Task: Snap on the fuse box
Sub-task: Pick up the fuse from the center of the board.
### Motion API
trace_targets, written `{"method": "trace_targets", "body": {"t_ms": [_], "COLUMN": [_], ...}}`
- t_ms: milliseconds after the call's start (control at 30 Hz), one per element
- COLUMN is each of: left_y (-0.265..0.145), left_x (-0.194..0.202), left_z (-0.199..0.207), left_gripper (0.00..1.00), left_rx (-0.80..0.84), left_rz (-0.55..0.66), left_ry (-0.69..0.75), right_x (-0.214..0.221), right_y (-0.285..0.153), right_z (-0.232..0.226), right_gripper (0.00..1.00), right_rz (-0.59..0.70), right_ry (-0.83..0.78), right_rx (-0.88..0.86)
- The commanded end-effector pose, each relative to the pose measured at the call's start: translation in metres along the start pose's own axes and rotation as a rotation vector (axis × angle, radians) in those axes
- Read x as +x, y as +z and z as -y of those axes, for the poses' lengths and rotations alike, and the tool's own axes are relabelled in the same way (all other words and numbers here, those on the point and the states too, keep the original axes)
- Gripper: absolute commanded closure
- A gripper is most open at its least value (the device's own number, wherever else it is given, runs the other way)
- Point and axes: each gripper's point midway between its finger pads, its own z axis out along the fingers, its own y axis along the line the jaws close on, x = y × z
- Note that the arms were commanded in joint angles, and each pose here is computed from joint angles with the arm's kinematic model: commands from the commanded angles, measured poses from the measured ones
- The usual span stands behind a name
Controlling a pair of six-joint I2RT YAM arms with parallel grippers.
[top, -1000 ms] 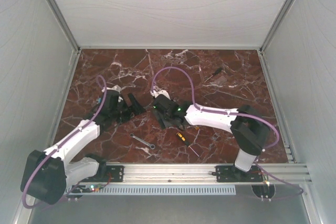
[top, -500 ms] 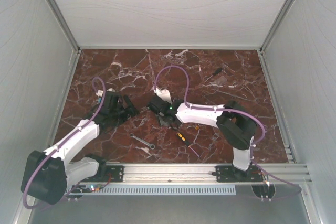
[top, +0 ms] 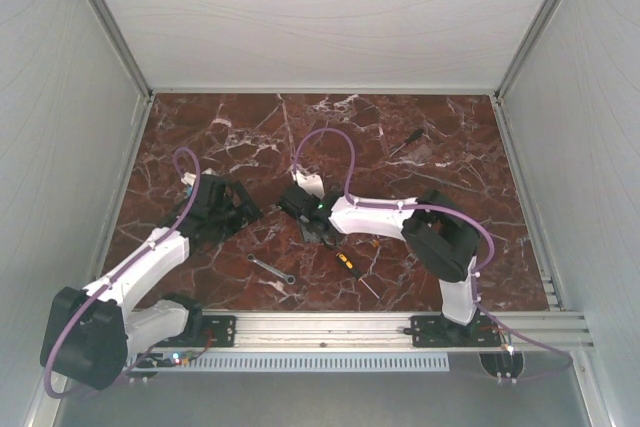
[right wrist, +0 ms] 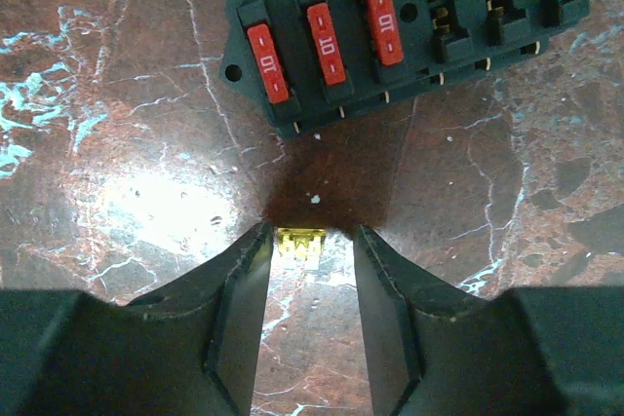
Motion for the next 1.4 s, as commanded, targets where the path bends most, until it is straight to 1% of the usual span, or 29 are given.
{"method": "trace_targets", "body": {"t_ms": [0,567,767,967,1133,1367], "left_y": [-0.005,-0.005,-0.006,-0.007,-0.008,-0.011], "left_x": [-0.015,-0.011,-0.007,0.002,0.011,0.022], "left_z": [0.02,0.022,0.028,0.042,0.052,0.076], "left_gripper": [0.0,0.0,0.0,0.0,0.01,0.1], "left_rx": [0.059,0.077,0.119,0.231,0.328,0.504], "left_rz": [0.03,0.017,-0.005,-0.033,-0.049,-0.06], "left_ry": [0.0,0.001,0.016,0.021,0.021,0.043], "right_x": [-0.003,0.02,0.021,0.015,0.005,-0.021], "right_y": [-0.001,0.009,0.01,0.009,0.003,-0.018], "right_z": [-0.008,-0.002,0.003,0.006,0.004,0.008], "right_gripper": [0.65,0.71,0.75,0.79,0.81,0.81], "right_rz": [-0.005,-0.141,-0.148,-0.124,-0.089,-0.008], "right_ry": [0.015,0.029,0.031,0.028,0.037,0.106], "right_rx": [-0.007,-0.003,0.016,0.028,0.008,-0.071]}}
